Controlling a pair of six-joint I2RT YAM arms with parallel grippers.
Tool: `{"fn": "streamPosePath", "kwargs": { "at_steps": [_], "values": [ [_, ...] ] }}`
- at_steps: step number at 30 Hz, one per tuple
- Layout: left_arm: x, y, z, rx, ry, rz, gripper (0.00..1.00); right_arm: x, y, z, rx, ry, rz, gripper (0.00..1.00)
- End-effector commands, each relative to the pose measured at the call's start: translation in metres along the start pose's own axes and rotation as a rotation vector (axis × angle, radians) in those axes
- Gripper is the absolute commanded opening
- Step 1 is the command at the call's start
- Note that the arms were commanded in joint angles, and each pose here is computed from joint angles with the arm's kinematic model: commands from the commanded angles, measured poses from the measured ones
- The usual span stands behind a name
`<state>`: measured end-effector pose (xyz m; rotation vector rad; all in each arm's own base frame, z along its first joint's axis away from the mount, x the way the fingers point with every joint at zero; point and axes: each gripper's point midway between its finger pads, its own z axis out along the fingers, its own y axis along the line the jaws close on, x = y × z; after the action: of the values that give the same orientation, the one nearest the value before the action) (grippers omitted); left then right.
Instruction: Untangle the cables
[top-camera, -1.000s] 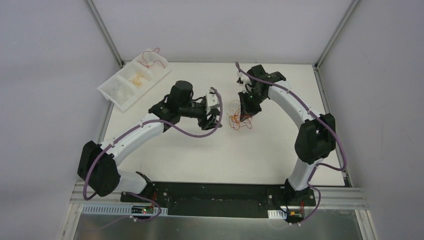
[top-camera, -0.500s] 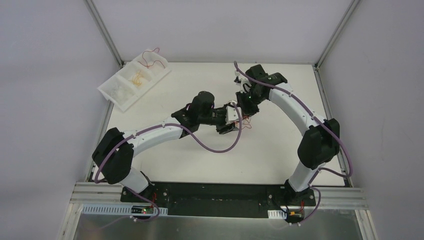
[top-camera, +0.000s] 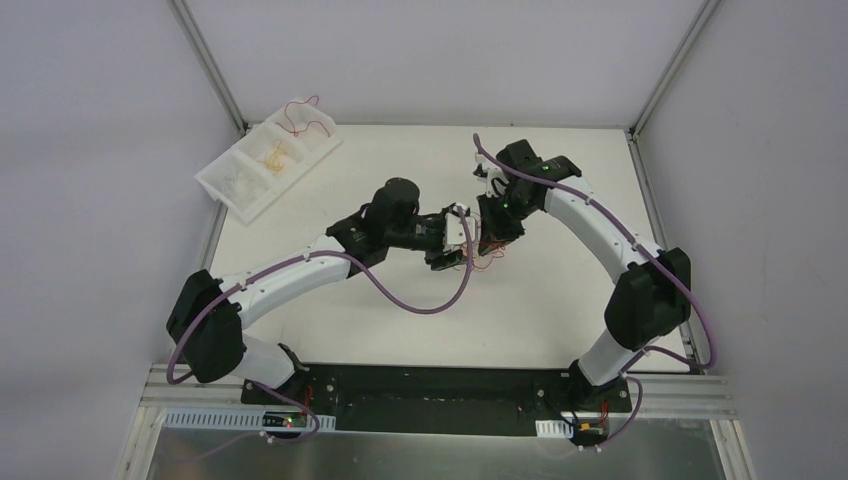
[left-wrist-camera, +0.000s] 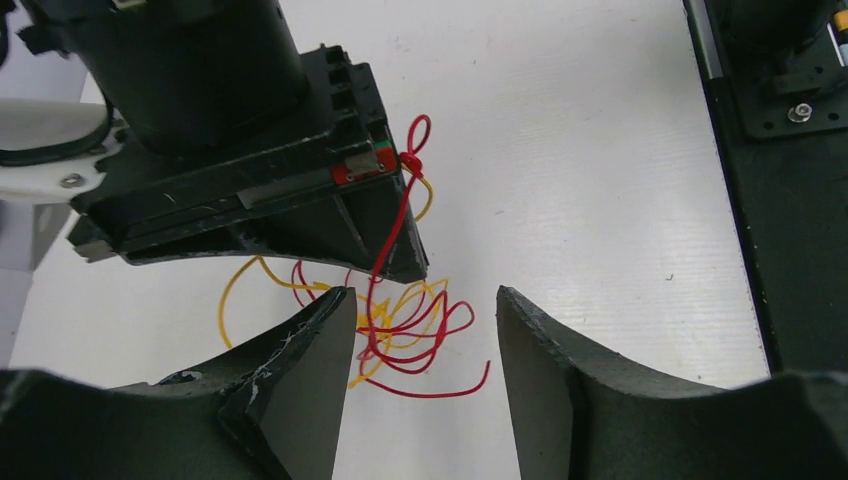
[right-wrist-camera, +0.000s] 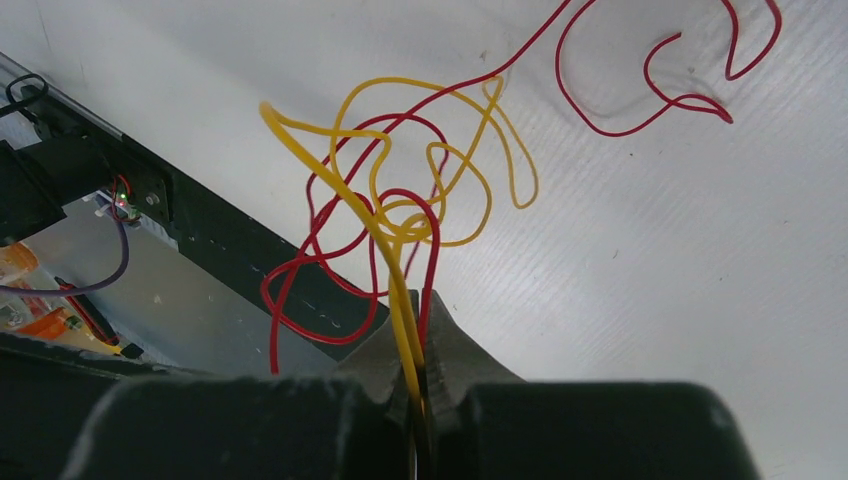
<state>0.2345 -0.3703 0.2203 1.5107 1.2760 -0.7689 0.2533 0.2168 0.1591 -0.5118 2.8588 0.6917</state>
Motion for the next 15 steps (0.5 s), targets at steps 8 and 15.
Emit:
{"fn": "streamPosePath", "kwargs": {
  "at_steps": [8,15],
  "values": [
    [-0.021,0.015,0.015,0.02,-0.033,0.063,0.53,0.009,0.019,-0.018,-0.073,-0.032,-0.032,0.0],
    [-0.011,0.003,0.025,0.103,-0.013,0.047,0.17,0.003,0.015,-0.021,-0.073,-0.036,-0.012,0.0]
  ]
}}
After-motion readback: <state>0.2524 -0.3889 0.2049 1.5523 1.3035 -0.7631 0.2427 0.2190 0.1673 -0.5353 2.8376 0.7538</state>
